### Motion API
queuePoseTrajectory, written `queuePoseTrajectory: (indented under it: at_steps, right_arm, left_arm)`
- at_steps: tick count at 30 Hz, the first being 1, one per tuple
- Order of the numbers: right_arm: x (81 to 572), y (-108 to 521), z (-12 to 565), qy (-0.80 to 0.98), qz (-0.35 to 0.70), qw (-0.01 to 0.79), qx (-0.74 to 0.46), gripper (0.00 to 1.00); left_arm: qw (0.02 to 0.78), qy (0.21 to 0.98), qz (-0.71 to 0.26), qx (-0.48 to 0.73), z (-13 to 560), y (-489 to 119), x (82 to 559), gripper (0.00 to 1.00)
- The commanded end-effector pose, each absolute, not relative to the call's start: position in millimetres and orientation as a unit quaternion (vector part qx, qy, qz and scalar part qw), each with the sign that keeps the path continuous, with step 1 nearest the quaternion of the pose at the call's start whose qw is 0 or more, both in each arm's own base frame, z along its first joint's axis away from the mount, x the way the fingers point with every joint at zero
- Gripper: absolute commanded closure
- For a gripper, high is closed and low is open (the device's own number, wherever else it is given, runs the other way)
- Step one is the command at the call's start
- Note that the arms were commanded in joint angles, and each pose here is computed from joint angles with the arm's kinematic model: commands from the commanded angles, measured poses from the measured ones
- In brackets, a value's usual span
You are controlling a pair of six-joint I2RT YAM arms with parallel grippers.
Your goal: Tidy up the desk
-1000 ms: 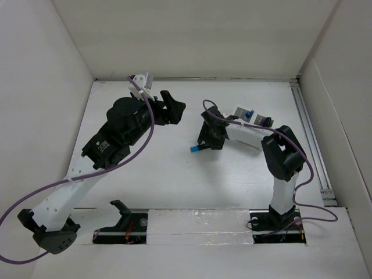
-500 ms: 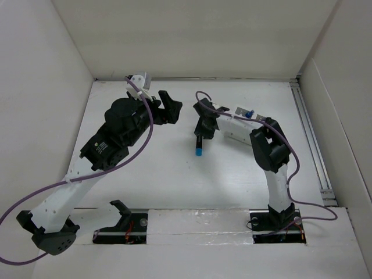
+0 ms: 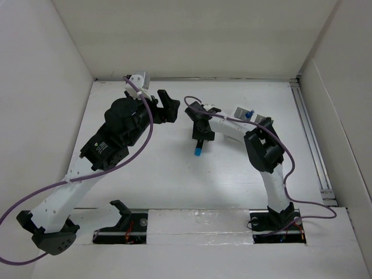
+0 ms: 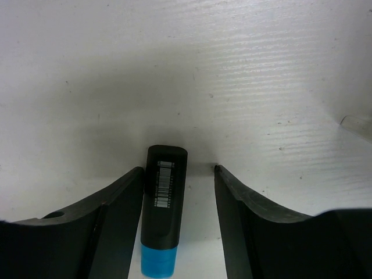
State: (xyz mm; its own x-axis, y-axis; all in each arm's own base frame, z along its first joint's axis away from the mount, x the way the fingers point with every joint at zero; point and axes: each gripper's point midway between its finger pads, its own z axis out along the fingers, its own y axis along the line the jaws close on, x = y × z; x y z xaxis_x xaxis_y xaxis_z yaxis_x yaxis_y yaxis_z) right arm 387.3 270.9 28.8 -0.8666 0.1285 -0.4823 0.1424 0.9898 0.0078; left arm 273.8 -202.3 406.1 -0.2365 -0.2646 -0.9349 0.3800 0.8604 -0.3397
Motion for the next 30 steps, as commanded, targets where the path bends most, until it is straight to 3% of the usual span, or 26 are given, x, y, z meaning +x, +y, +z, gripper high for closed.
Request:
queuePoseTrajectory:
  at_steps: [1, 5, 7, 12, 15, 24, 30]
  right_arm:
    - [378, 267, 27, 0.97, -0.04, 0.237, 0.046, 0.43]
    - [375, 266, 22, 0.971, -0.039, 0.229, 0.05, 0.43]
    - [374, 267, 18, 0.972, -0.04, 0.225, 0.049, 0.5]
    - [371, 268, 10, 0.975, -0.038, 0.215, 0.051, 0.8]
    - [373, 274, 28, 0.971, -0.007, 0.233, 0.061, 0.94]
    - [383, 272, 153, 0.928, 0.126, 0.337, 0.097, 0.99]
    - [391, 195, 205, 0.898, 0.149, 0.379, 0.168, 0.99]
  left_arm:
    - [0.641, 0.719, -0.267, 0.033, 425, -198, 273, 0.24]
    - [0.641, 0.719, -0.266, 0.033, 424, -198, 274, 0.23]
    - [0.64, 0.72, -0.265, 0.033, 423, -198, 273, 0.23]
    - [0.639, 0.722, -0.264, 0.031, 421, -197, 273, 0.23]
    - [0.638, 0.723, -0.265, 0.03, 421, -196, 273, 0.23]
    - [0.625, 0.726, -0.286, 0.03, 419, -208, 274, 0.23]
    - [0.609, 0.734, -0.299, 0.041, 413, -222, 278, 0.23]
